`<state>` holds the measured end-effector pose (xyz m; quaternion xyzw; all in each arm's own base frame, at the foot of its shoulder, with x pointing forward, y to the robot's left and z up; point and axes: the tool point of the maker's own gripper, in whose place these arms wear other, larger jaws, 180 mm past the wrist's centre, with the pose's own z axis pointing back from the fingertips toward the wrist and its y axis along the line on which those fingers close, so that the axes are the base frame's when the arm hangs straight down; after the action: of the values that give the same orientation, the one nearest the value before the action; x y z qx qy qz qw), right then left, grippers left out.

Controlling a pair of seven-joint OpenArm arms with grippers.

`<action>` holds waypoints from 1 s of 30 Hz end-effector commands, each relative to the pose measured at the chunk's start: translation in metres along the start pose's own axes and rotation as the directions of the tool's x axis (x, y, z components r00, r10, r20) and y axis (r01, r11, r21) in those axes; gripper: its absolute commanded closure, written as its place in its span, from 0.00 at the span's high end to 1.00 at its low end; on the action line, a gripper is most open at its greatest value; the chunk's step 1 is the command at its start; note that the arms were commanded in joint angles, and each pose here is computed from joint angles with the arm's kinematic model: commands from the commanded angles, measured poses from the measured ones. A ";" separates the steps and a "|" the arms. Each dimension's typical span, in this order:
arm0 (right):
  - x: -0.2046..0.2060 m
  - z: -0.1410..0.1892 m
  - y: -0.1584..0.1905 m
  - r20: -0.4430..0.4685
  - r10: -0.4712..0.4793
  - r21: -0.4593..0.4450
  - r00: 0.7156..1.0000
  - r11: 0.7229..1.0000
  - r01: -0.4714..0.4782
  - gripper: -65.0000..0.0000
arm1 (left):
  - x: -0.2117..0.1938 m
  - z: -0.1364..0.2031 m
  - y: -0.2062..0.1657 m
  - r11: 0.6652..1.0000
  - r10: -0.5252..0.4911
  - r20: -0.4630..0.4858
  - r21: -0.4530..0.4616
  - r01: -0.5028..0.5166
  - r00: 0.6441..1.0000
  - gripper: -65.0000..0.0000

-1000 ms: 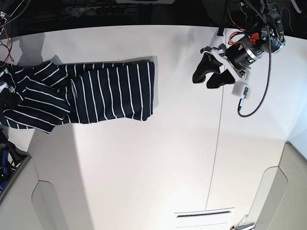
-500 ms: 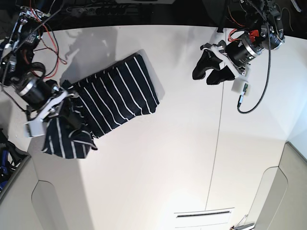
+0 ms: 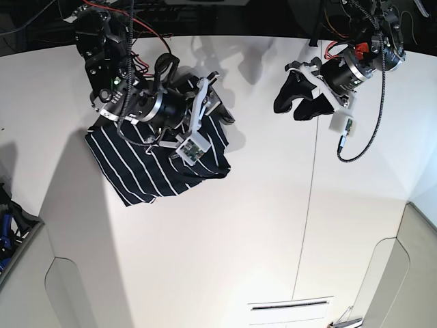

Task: Fold the T-shirt properly
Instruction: 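Lift the folded bundle with the right gripper and fold it over, then grasp the bundle with both grippers and square it into a neat stack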

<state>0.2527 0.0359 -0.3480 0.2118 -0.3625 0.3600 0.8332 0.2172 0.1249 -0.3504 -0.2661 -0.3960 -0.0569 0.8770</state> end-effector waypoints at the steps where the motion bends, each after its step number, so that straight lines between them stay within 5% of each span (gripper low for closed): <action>1: 0.014 0.002 -0.001 0.044 0.016 -0.007 0.999 1.000 -0.015 0.58 | 0.011 0.002 -0.004 1.000 -0.011 0.041 -0.016 0.011 0.999 0.57; 9: 0.024 0.013 -0.020 0.074 0.015 -0.085 0.997 0.996 -0.009 0.57 | 0.025 0.009 -0.028 0.990 0.062 0.118 -0.130 -0.046 0.991 0.56; 12: 0.038 0.032 -0.043 0.135 0.002 -0.165 0.991 0.986 0.021 0.57 | 0.034 0.014 -0.041 0.989 0.011 0.126 -0.145 0.007 0.992 0.40; 14: 0.049 0.050 -0.064 0.193 0.002 -0.231 0.981 0.972 0.043 0.45 | 0.039 0.016 -0.057 0.984 -0.037 0.121 -0.170 0.057 0.992 0.28; 17: 0.061 0.078 -0.100 0.252 0.003 -0.336 0.968 0.938 0.084 0.04 | 0.039 0.014 -0.086 0.965 -0.094 0.101 -0.236 0.115 0.990 0.23; 18: 0.062 0.085 -0.112 0.262 0.001 -0.366 0.965 0.925 0.099 0.00 | 0.035 0.012 -0.094 0.959 -0.104 0.091 -0.257 0.124 0.990 0.23; 24: 0.061 0.110 -0.166 0.324 -0.046 -0.468 0.945 0.860 0.203 0.00 | 0.002 -0.009 -0.143 0.916 -0.211 0.023 -0.344 0.206 0.977 0.23; 30: 0.050 0.088 -0.204 0.333 -0.128 -0.458 0.934 0.844 0.279 0.00 | -0.004 -0.042 -0.172 0.894 -0.287 0.061 -0.342 0.290 0.956 0.23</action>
<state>0.3830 -0.1280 -0.2900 0.0804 -0.5103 0.1272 0.8467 0.1850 -0.0392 -0.3160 -0.3433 -0.3990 -0.2592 0.8098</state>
